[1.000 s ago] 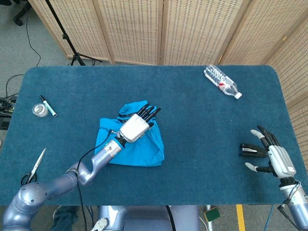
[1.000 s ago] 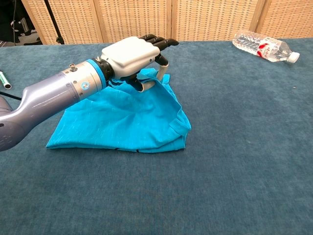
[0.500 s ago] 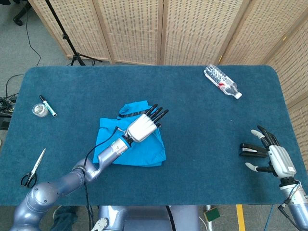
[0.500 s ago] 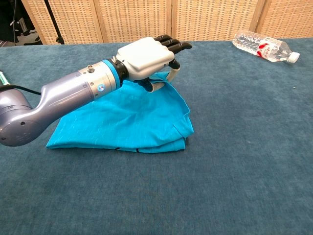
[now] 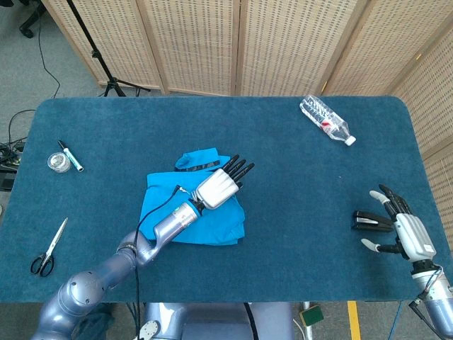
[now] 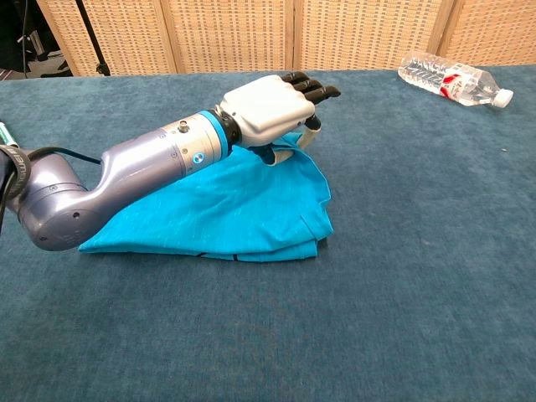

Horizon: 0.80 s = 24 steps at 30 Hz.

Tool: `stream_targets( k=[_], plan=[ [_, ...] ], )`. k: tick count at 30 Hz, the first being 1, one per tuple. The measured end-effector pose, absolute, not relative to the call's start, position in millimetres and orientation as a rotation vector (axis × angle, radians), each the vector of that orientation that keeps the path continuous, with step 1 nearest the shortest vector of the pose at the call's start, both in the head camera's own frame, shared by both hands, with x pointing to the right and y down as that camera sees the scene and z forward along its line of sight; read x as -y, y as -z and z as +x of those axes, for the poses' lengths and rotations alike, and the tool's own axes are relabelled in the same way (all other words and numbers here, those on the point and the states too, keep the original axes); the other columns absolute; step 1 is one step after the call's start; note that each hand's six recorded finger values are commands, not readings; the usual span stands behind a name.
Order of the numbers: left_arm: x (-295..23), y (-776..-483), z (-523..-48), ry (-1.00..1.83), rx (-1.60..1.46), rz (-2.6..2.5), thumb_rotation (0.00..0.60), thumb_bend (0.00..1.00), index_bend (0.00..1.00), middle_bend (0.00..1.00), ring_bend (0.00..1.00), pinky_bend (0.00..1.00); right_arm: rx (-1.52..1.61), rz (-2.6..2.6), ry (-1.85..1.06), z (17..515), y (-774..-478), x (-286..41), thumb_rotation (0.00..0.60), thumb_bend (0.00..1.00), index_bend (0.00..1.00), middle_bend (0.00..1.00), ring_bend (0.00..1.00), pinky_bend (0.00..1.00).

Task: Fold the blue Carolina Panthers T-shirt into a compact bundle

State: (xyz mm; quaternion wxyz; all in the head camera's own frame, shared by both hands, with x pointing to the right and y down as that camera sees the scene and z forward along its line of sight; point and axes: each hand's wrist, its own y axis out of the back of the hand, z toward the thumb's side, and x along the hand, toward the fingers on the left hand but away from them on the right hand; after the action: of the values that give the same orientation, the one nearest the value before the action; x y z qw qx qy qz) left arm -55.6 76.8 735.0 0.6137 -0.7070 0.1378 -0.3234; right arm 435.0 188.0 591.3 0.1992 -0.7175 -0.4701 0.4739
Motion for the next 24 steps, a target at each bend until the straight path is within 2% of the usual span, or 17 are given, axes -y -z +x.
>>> stream_targets(
  k=[1,16,18,20,22,24],
  plan=[
    [-76.3,-735.1,-55.2,0.749,-0.326,-1.634,0.6,0.32,0.0,0.0,0.0,0.0,1.315,-2.006,-1.325,435.1,-591.3,-188.0,0.6,0.0,0.12,0.01,0.0,0.0],
    [-63.3,-727.4,-60.8,0.772,-0.433,-1.676,0.6,0.27,0.0,0.0,0.0,0.0,1.303,-2.013,-1.325,432.8,-591.8,-189.7,0.6,0.0,0.12,0.01,0.0,0.0],
    [-61.4,-724.8,-61.7,0.768,-0.458,-1.692,0.6,0.22,0.0,0.0,0.0,0.0,1.304,-2.013,-1.325,432.7,-591.8,-189.7,0.6,0.0,0.12,0.01,0.0,0.0],
    [-59.0,-721.6,-63.4,0.763,-0.49,-1.712,0.6,0.09,0.0,0.0,0.0,0.0,1.304,-2.012,-1.325,432.9,-591.7,-189.7,0.6,0.0,0.12,0.01,0.0,0.0],
    [-55.8,-717.9,-66.9,0.761,-0.528,-1.73,0.6,0.01,0.0,0.0,0.0,0.0,1.305,-2.013,-1.326,433.3,-591.7,-189.8,0.6,0.0,0.12,0.01,0.0,0.0],
    [-53.0,-714.6,-71.2,0.76,-0.559,-1.742,0.6,0.0,0.0,0.0,0.0,0.0,1.306,-2.013,-1.325,433.5,-591.4,-189.7,0.6,0.0,0.12,0.01,0.0,0.0]
  ],
)
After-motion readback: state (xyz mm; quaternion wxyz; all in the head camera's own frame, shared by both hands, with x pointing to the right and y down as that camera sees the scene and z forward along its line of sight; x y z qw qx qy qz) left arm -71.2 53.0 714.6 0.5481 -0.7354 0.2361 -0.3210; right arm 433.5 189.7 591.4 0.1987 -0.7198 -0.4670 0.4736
